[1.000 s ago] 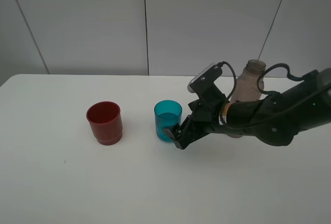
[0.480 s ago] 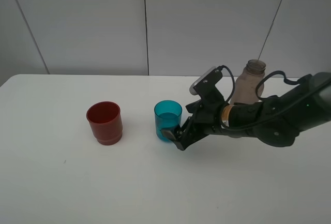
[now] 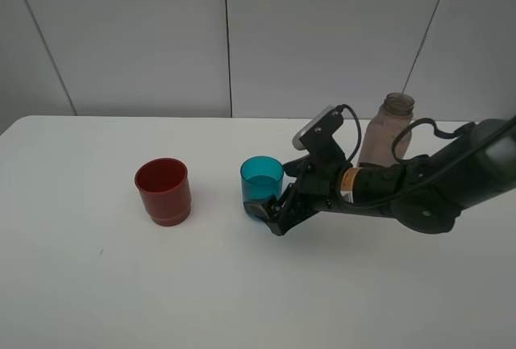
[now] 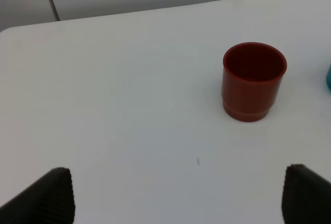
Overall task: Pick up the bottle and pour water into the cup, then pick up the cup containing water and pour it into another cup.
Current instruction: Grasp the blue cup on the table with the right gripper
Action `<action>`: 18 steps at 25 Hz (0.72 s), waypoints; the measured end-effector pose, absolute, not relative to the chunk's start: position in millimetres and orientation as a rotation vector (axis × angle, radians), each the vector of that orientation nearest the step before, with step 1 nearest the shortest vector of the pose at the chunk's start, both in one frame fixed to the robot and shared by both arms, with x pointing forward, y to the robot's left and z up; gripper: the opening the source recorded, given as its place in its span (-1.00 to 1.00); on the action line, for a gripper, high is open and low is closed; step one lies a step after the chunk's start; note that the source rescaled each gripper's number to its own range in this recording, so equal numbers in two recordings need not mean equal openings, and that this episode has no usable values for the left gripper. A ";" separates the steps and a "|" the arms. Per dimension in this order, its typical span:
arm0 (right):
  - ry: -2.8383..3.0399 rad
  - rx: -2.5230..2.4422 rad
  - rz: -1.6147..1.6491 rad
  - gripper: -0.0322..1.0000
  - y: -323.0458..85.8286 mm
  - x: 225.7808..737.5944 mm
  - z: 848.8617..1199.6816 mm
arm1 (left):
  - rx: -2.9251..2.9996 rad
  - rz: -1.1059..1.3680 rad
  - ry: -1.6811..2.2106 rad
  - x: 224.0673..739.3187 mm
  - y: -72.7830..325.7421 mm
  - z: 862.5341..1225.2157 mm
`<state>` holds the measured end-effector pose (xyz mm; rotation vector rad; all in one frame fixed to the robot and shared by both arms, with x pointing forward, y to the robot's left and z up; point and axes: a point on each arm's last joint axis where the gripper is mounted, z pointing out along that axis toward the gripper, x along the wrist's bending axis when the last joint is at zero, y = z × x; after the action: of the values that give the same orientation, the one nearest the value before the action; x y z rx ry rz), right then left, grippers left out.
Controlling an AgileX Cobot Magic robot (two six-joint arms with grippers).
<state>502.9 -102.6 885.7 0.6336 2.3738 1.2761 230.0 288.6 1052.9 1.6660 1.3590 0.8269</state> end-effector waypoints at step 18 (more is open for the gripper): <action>2.384 0.639 1.268 0.99 -93.0 518.4 871.5 | 1.666 0.827 1.359 230.0 288.6 1052.9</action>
<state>518.4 -93.0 871.5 0.6388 2.3844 1.2682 230.0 288.6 1052.9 1.6660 1.3590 0.8269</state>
